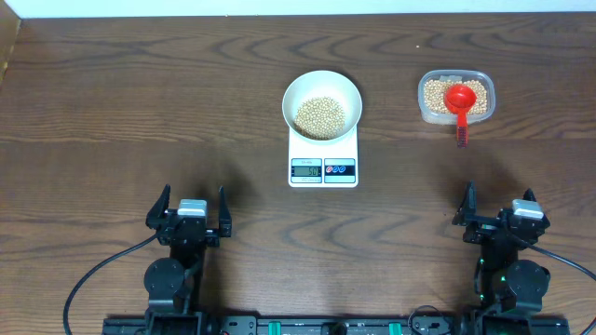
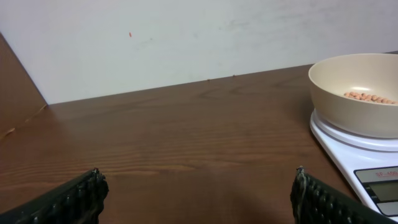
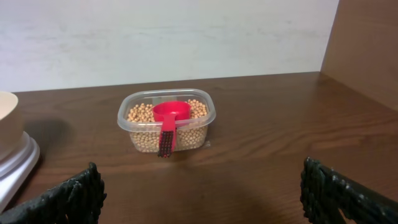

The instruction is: Scoop item into bowl and weigh 50g on scale

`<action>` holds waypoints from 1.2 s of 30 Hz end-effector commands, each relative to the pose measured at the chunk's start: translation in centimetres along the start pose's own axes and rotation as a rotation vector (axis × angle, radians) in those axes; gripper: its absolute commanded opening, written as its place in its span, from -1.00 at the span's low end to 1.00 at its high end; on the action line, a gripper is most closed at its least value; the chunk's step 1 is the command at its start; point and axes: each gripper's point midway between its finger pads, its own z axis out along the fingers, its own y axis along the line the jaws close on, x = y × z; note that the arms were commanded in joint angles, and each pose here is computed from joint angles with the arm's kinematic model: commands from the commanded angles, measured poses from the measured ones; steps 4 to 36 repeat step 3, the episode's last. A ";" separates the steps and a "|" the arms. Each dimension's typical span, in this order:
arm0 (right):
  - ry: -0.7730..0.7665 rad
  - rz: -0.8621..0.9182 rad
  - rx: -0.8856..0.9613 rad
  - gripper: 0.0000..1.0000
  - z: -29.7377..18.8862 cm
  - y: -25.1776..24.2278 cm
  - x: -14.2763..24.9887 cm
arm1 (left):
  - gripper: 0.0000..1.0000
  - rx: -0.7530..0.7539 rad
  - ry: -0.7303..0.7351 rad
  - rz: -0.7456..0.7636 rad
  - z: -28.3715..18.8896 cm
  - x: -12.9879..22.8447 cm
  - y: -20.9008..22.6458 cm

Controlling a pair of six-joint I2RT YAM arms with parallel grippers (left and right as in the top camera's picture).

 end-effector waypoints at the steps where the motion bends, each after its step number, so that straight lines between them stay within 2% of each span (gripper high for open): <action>1: -0.001 -0.012 -0.007 0.99 0.0 0.2 0.1 | 0.92 -0.011 0.056 0.013 0.0 1.5 0.1; 36: -0.001 -0.012 -0.007 0.99 0.0 0.2 0.1 | 0.92 -0.011 0.056 0.013 0.0 1.5 0.1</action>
